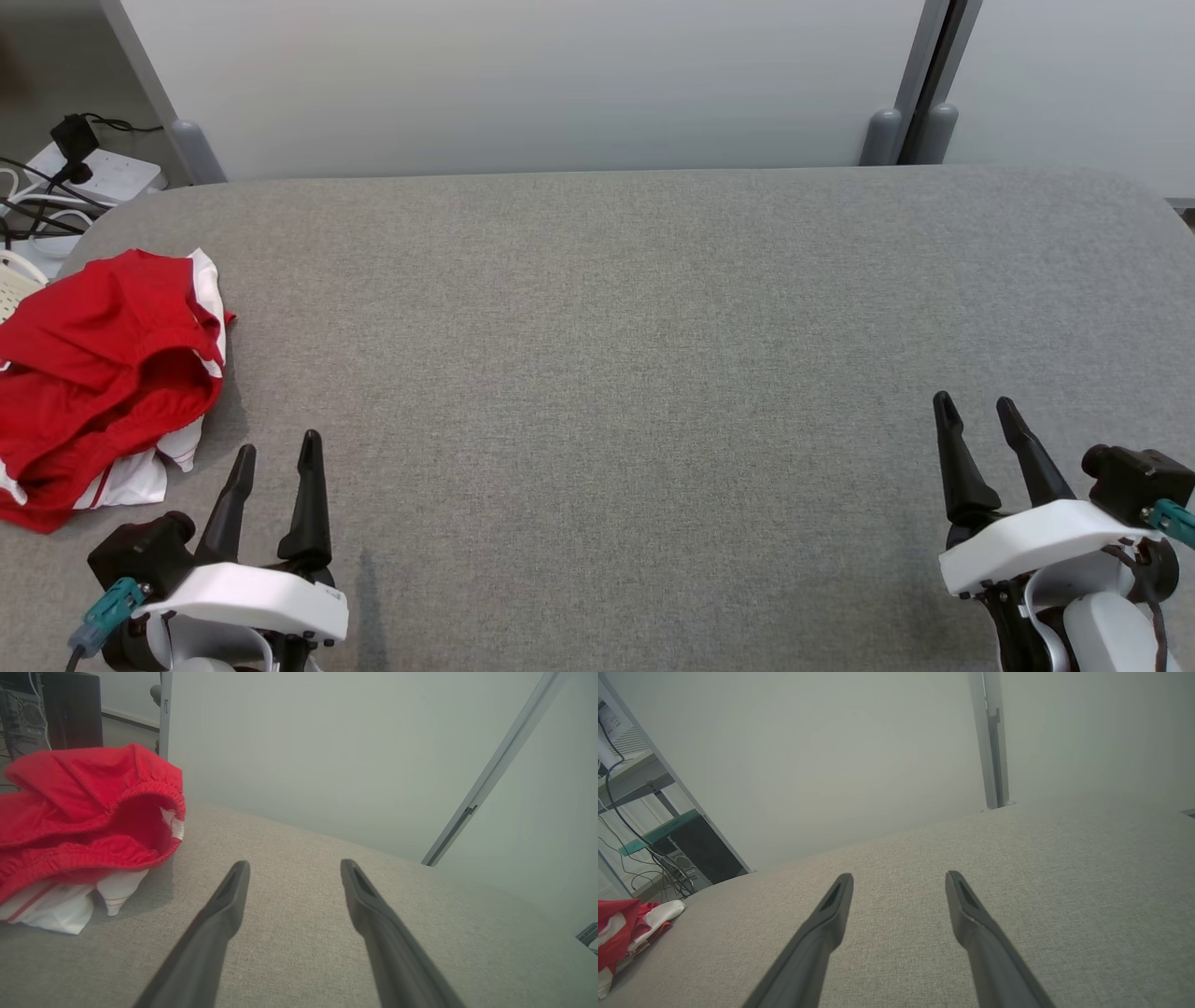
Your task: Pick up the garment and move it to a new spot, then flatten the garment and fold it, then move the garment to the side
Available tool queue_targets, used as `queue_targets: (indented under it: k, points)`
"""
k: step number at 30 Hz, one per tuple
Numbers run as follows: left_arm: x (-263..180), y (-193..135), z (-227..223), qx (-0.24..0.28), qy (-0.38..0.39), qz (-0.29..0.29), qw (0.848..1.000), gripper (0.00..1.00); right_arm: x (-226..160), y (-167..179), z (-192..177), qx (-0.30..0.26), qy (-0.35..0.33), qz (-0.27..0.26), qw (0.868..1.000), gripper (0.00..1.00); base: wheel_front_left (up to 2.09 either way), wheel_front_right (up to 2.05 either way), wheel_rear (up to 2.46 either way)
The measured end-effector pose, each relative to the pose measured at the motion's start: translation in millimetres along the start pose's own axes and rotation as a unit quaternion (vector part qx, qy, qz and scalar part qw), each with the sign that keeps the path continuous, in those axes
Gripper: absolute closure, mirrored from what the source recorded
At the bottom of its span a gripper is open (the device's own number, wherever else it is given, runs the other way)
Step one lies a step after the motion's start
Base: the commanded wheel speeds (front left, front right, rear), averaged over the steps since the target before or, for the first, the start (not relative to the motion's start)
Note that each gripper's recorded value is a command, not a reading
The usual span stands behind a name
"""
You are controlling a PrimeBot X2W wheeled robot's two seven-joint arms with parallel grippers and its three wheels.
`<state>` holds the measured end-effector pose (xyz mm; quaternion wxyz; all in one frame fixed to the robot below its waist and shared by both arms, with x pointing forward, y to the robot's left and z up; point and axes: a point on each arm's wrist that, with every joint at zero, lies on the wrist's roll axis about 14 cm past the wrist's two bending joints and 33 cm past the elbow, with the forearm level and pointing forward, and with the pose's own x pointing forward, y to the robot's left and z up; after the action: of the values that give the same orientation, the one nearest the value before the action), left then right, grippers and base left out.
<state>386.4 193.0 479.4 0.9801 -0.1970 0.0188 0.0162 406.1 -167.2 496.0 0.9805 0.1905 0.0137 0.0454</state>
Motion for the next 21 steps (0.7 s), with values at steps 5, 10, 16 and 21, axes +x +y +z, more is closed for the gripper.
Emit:
queue_targets:
  k: [5, 10, 16, 21]
  points:
    - [3.9, -2.5, 5.7, 0.038, -0.011, -0.007, 0.999, 0.0, 2.8, 2.7, 3.5, -0.044, -0.006, 0.008, 0.999, 0.0, 0.0, 0.0, 0.0]
    - [4.6, -3.9, 6.0, 0.07, -0.013, -0.012, 0.997, 0.0, 2.9, 3.6, 1.5, -0.076, -0.004, 0.013, 0.997, 0.0, 0.0, 0.0, 0.0]
    - [8.5, -8.3, 10.3, 0.107, -0.022, -0.021, 0.994, 0.0, 7.2, 9.1, 6.7, -0.115, -0.014, 0.025, 0.993, 0.0, 0.0, 0.0, 0.0]
    - [9.1, -9.7, 11.8, 0.138, -0.026, -0.027, 0.99, 0.0, 7.5, 10.7, 6.5, -0.139, -0.016, 0.031, 0.99, 0.0, 0.0, 0.0, 0.0]
